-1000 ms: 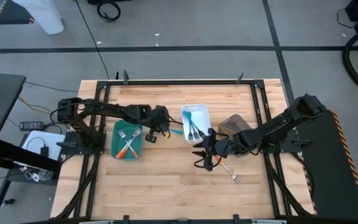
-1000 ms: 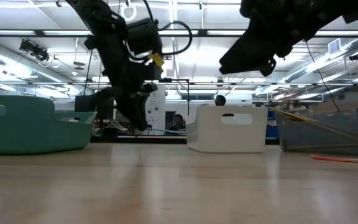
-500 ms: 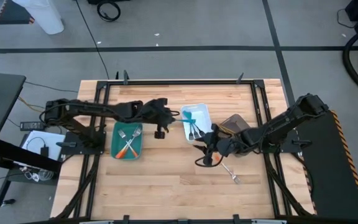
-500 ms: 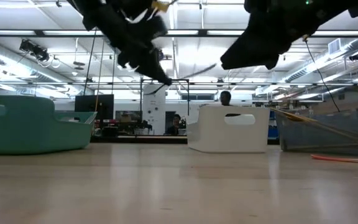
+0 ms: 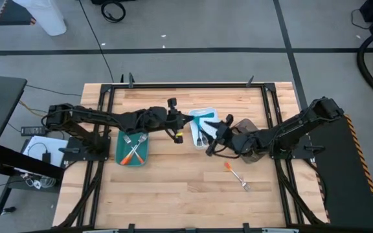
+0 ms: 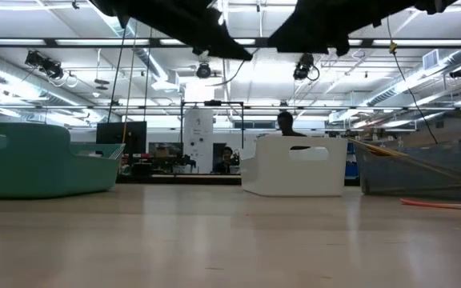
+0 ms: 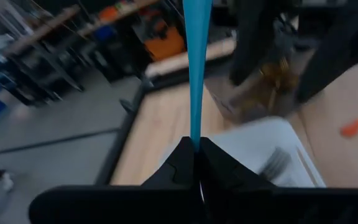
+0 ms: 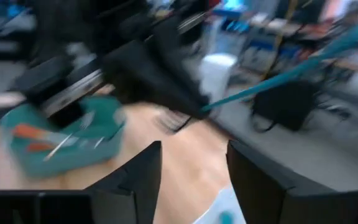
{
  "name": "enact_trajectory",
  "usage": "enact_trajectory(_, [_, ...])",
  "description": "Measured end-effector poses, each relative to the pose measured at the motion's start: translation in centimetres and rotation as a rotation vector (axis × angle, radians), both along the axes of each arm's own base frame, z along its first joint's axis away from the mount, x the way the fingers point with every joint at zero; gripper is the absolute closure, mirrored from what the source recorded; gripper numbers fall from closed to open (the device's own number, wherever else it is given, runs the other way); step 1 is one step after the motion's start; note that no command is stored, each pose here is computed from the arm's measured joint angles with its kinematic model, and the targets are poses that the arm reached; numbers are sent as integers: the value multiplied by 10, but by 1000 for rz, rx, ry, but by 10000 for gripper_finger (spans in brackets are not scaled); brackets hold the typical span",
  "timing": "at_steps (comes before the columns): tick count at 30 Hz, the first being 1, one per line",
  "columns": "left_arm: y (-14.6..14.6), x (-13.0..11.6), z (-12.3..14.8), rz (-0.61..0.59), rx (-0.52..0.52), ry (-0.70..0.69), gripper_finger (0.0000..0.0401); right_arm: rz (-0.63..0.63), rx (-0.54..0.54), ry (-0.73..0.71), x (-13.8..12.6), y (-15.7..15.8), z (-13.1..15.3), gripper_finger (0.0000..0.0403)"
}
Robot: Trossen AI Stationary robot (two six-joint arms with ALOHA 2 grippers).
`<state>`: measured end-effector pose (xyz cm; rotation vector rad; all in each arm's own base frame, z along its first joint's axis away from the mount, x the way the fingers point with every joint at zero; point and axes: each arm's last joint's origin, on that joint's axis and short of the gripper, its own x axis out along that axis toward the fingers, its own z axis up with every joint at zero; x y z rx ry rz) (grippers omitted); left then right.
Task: Sort silverware by color (type)
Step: Put the blue fork into the white bin
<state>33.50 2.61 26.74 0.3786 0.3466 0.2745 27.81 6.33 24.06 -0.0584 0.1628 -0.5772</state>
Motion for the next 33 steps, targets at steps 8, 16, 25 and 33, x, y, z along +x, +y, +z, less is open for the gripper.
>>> enact_trajectory(8, [-11, 3, 13, 35, 46, -127, 385, -27, -56, -137, 4, -11, 20, 183])
enact_trajectory(16, [-19, 3, 14, 38, 25, -152, 385, -5, -80, -211, 6, -18, 29, 192])
enact_trajectory(25, [-19, 4, 17, 39, 17, -184, 386, 32, -81, -251, 8, -28, 33, 239])
enact_trajectory(33, [-19, 4, 18, 42, 18, -198, 384, 15, -83, -258, 9, -36, 33, 341])
